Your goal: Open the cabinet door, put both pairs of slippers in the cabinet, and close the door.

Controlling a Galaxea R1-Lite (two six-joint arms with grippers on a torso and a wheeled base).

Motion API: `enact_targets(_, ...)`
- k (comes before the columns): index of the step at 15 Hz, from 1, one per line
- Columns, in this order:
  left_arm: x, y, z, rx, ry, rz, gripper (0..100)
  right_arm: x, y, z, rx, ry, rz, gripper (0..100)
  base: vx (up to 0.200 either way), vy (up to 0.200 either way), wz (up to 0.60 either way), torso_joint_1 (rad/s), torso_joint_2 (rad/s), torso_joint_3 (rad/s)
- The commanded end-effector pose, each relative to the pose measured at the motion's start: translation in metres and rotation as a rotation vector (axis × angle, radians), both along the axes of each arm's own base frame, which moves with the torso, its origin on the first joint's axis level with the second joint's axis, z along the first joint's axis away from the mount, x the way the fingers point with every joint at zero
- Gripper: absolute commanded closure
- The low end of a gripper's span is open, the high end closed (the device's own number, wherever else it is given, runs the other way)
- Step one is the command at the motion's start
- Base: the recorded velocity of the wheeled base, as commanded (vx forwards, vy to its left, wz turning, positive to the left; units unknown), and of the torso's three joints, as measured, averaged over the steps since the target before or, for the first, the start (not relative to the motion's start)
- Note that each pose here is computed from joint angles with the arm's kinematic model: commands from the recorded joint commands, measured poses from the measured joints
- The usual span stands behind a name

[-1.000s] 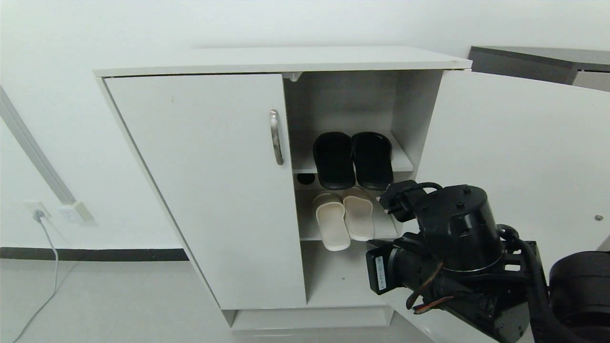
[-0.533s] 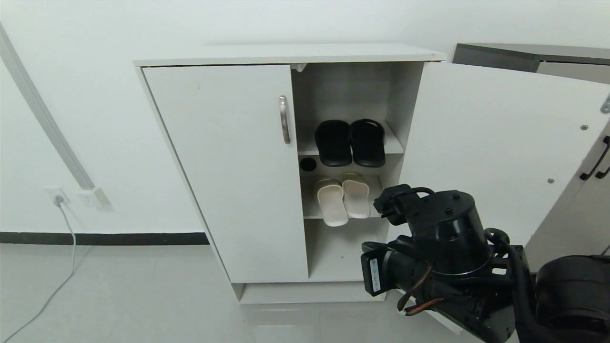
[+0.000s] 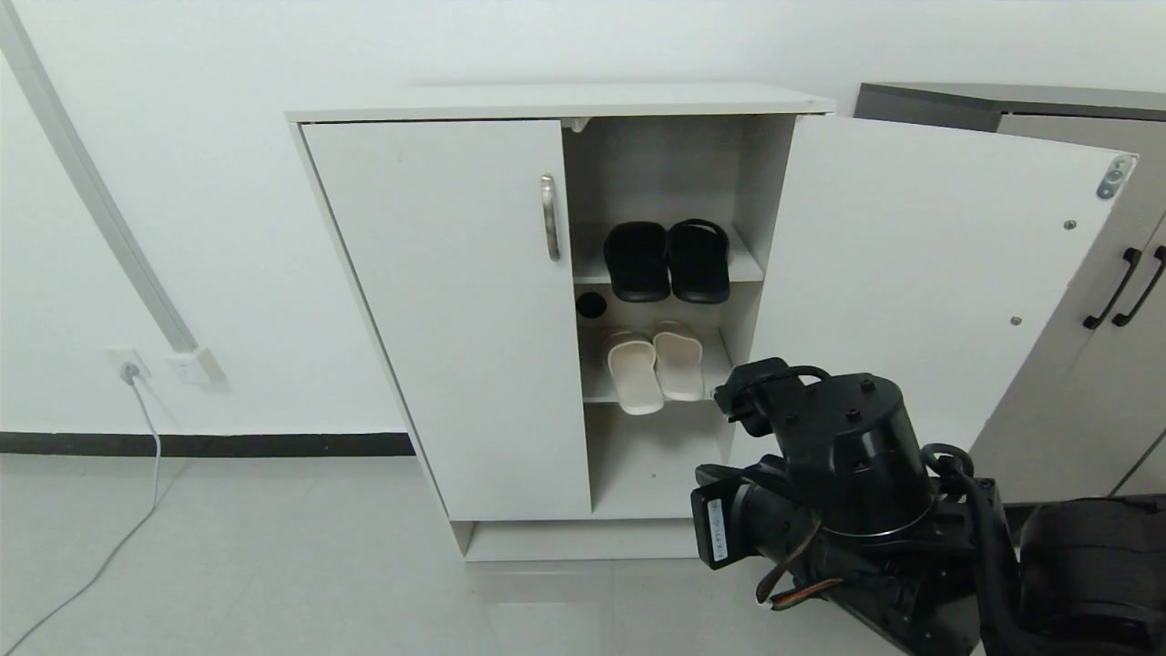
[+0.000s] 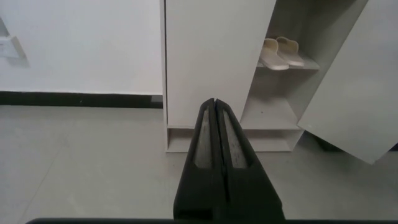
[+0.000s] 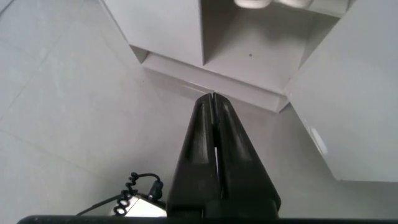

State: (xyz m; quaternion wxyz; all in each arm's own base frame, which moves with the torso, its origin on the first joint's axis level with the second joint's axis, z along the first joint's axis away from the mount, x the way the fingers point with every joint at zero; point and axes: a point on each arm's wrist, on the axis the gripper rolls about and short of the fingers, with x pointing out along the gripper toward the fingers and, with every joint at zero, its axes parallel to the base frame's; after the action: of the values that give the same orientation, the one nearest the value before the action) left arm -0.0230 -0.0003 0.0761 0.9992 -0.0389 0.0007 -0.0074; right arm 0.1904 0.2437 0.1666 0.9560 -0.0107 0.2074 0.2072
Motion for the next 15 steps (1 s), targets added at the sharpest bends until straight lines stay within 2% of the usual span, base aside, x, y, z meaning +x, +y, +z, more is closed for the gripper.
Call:
enact_targets(1, 0.0, 0.0, 0.0, 0.0, 0.001, 0.0, 100, 0.001, 0.001, -0.003, -0.006, 0.006, -0.001, 100, 0.0, 0.0, 0.0, 0.0, 0.0, 0.0)
enact_targets(13, 0.0, 0.0, 0.0, -0.002, 0.001, 0.0, 100, 0.007, -0.002, -0.015, -0.044, -0.009, -0.007, 100, 0.0, 0.0, 0.0, 0.0, 0.0, 0.0)
enact_targets(15, 0.0, 0.0, 0.0, -0.002, 0.001, 0.0, 100, 0.007, -0.002, -0.016, -0.044, -0.008, -0.007, 100, 0.0, 0.0, 0.0, 0.0, -0.16, -0.151)
